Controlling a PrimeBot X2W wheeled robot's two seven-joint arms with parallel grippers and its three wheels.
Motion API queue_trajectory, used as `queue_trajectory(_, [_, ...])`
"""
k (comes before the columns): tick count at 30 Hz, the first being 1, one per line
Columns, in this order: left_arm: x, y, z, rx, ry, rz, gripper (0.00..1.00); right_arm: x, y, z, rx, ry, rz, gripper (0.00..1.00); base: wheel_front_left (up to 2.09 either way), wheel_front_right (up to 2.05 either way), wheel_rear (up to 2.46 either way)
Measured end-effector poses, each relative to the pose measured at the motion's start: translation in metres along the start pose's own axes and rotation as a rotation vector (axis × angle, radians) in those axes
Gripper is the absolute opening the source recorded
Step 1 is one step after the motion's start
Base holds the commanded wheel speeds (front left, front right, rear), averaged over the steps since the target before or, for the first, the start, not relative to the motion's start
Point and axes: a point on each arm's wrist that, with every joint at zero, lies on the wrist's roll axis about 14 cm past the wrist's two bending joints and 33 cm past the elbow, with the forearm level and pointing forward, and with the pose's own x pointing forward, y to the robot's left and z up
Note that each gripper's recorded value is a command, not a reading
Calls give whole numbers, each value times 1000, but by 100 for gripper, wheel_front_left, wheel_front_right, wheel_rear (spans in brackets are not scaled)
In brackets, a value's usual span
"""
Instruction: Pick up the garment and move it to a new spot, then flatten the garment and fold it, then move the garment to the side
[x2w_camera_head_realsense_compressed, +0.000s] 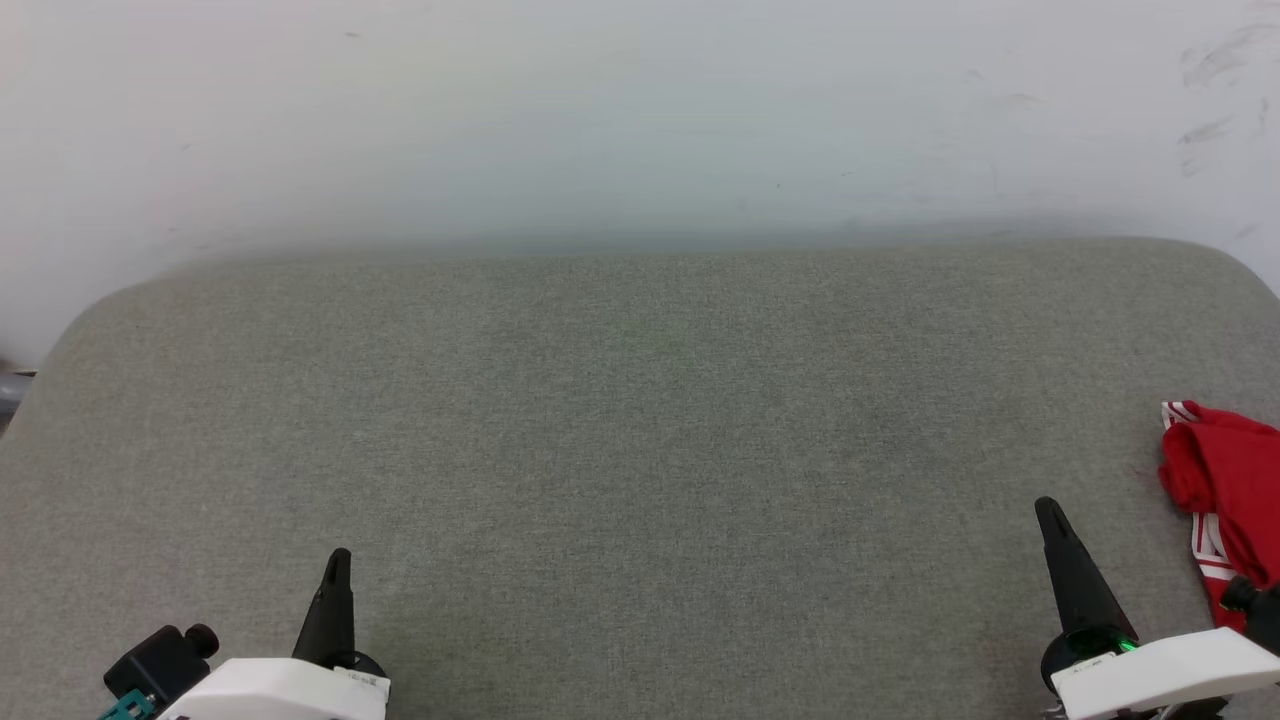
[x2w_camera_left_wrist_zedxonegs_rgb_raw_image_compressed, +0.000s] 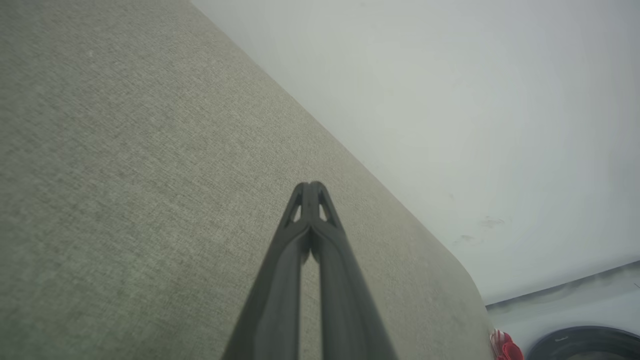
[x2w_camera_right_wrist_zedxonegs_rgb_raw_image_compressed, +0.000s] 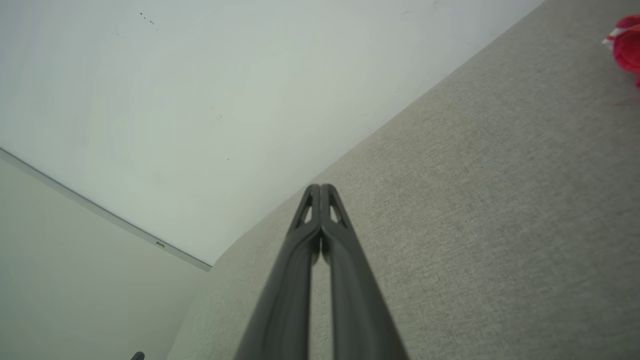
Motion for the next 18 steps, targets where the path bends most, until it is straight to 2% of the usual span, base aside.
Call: queue_trajectory(18, [8, -4, 3, -221, 13, -6, 0, 10, -5, 0, 215, -5, -13, 0, 0, 0, 0])
